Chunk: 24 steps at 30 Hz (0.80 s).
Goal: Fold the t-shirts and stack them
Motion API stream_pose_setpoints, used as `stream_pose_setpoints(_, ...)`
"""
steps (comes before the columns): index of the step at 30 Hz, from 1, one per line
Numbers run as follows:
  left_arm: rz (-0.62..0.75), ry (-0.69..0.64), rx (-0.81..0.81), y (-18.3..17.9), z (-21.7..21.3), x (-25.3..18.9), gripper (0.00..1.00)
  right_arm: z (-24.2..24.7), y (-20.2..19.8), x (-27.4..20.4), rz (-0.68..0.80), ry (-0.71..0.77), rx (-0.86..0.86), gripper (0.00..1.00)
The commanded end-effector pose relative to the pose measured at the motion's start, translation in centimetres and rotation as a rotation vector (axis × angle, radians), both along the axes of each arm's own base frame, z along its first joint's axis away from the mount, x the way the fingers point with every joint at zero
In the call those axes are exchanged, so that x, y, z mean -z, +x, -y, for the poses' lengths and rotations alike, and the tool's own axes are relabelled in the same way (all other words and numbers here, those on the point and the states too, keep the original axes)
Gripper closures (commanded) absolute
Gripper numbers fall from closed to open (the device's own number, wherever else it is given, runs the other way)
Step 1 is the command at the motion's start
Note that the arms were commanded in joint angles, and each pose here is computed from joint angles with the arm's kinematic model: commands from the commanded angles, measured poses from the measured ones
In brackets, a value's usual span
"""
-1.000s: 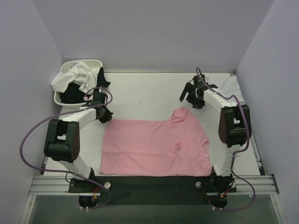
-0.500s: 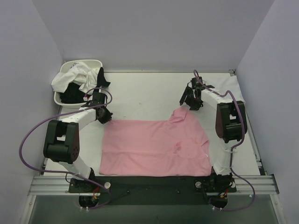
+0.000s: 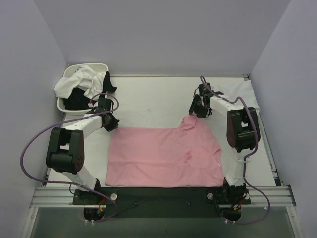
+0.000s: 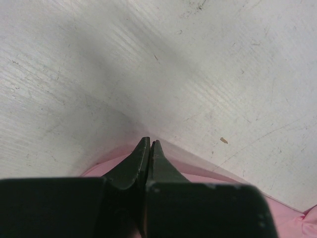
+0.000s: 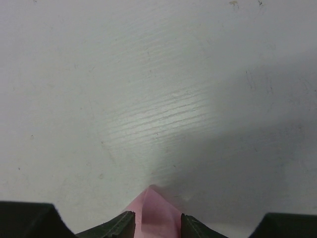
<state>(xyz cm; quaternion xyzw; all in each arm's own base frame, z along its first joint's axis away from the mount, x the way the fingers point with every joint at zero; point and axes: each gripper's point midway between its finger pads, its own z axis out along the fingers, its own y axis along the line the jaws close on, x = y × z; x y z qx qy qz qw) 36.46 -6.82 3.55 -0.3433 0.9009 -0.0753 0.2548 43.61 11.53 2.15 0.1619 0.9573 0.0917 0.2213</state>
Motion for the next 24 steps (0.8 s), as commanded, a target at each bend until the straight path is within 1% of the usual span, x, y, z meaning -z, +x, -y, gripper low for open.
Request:
stream_pose_setpoints(1, 0.034, -0.002, -0.001, 0.7, -0.1, -1.0, 1.0, 0.3, -0.9, 1.2, -0.041, -0.025, -0.007, 0.63)
stream_pose_setpoints(3, 0.032, -0.002, -0.001, 0.6, -0.1, -1.0, 1.0, 0.3, -1.0, 1.2, -0.042, -0.032, -0.008, 0.69)
stream_pose_setpoints(4, 0.034, -0.002, -0.001, 0.6, -0.1, -1.0, 1.0, 0.4, -1.0, 1.2, -0.042, -0.033, -0.005, 0.75)
stream_pose_setpoints(6, 0.03, -0.003, -0.001, 0.5, -0.1, -0.9, 1.0, 0.5, -0.9, 1.2, -0.043, -0.036, -0.005, 0.83)
stream_pose_setpoints(7, 0.03, -0.003, -0.001, 0.5, -0.1, -0.9, 1.0, 0.5, -0.9, 1.2, -0.043, -0.038, -0.002, 0.88)
stream_pose_setpoints(9, 0.031, -0.001, -0.003, 0.4, -0.2, -0.9, 1.0, 0.5, -0.8, 1.0, -0.039, -0.041, -0.004, 0.92)
stream_pose_setpoints(10, 0.032, -0.002, -0.003, 0.4, -0.2, -0.9, 1.0, 0.6, -0.8, 1.0, -0.039, -0.042, 0.0, 0.99)
stream_pose_setpoints(16, 0.053, -0.007, 0.002, 0.3, -0.2, -1.7, 1.0, 0.9, -0.8, -0.7, 0.004, -0.058, 0.003, 1.0)
stream_pose_setpoints(19, 0.094, -0.006, 0.003, 0.5, -0.3, -3.5, 1.0, 0.8, -0.8, -3.4, 0.078, -0.046, 0.005, 1.0)
stream_pose_setpoints(24, 0.148, 0.01, 0.003, -0.1, -0.9, -6.6, 1.0, 2.2, -2.8, -7.6, 0.183, -0.071, 0.028, 1.0)
